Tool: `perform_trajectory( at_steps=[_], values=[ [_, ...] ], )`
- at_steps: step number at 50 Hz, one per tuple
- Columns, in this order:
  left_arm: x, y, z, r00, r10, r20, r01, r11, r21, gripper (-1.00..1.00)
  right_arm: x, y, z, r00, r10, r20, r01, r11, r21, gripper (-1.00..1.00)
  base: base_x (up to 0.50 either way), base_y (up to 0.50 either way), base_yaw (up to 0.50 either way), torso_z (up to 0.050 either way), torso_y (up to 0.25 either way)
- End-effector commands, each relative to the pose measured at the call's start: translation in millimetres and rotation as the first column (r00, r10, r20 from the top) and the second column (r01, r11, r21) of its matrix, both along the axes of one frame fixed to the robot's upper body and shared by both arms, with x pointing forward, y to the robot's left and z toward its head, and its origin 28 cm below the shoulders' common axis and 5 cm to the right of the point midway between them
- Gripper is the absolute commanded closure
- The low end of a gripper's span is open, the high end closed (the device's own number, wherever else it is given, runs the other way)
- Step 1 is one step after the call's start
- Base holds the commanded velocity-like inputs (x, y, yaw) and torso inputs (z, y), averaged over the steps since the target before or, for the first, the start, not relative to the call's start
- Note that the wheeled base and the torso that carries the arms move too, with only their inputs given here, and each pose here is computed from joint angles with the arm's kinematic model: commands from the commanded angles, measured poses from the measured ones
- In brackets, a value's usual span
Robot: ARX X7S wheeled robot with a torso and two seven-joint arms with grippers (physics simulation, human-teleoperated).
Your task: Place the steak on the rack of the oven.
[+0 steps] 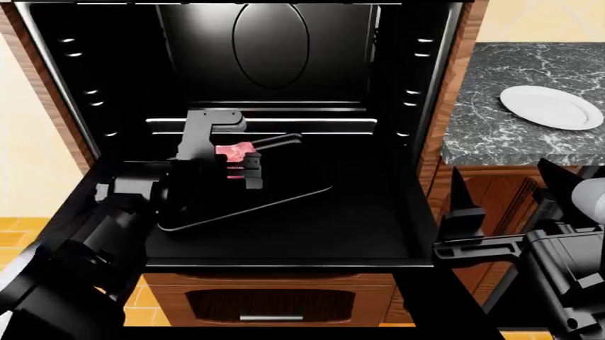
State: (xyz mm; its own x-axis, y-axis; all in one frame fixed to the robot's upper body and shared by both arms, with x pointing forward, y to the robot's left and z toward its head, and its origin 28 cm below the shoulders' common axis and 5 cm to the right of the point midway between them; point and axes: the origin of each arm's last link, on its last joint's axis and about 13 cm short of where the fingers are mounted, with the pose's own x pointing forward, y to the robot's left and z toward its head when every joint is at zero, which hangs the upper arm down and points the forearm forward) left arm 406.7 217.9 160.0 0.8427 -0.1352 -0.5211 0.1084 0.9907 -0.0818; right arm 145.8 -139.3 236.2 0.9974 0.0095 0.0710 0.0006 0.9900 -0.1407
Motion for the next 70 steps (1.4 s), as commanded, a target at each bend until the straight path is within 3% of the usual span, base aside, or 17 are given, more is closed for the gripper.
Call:
perform_trajectory(
  at_steps=[1, 19, 34, 50, 57, 70],
  values=[
    [1.8, -0.4, 4.0, 1.0, 0.011, 0.018, -0.011, 1.0, -0.006, -1.0, 0.9, -0.4, -1.2, 1.0, 0.0, 0.001, 0.0, 1.0, 0.006, -1.0, 0.0, 0.0, 0.0, 0.0, 0.0],
    [-1.9, -1.7, 11.8, 0.999, -0.004, 0.034, 0.005, 1.0, -0.02, -1.0, 1.0, -1.1, -1.1, 1.0, 0.002, 0.004, -0.002, 1.0, 0.005, -1.0, 0.0, 0.0, 0.0, 0.0, 0.0],
    [-29.3, 2.7, 22.5, 0.997, 0.006, 0.072, -0.003, 0.999, -0.046, -1.0, 3.8, 1.1, -2.1, 1.0, 0.013, -0.001, -0.013, 1.0, 0.003, -1.0, 0.0, 0.0, 0.0, 0.0, 0.0],
    [-76.7, 9.8, 41.1, 0.982, -0.075, 0.173, 0.076, 0.997, 0.0, -1.0, 4.8, 0.1, -1.8, 1.0, 0.019, -0.014, -0.02, 1.0, -0.005, -1.0, 0.0, 0.0, 0.0, 0.0, 0.0],
    [-101.9, 11.5, 44.2, 0.956, -0.144, 0.256, 0.135, 0.989, 0.056, -1.0, 5.3, 0.7, -2.2, 0.999, 0.027, -0.017, -0.028, 1.0, -0.006, -1.0, 0.0, 0.0, 0.0, 0.0, 0.0],
    [-152.9, 26.7, 41.8, 0.924, -0.185, 0.333, 0.17, 0.983, 0.076, -1.0, -5.3, 2.6, -7.1, 0.999, 0.045, -0.001, -0.045, 0.999, -0.015, -1.0, 0.0, 0.0, 0.0, 0.0, 0.0]
  ],
)
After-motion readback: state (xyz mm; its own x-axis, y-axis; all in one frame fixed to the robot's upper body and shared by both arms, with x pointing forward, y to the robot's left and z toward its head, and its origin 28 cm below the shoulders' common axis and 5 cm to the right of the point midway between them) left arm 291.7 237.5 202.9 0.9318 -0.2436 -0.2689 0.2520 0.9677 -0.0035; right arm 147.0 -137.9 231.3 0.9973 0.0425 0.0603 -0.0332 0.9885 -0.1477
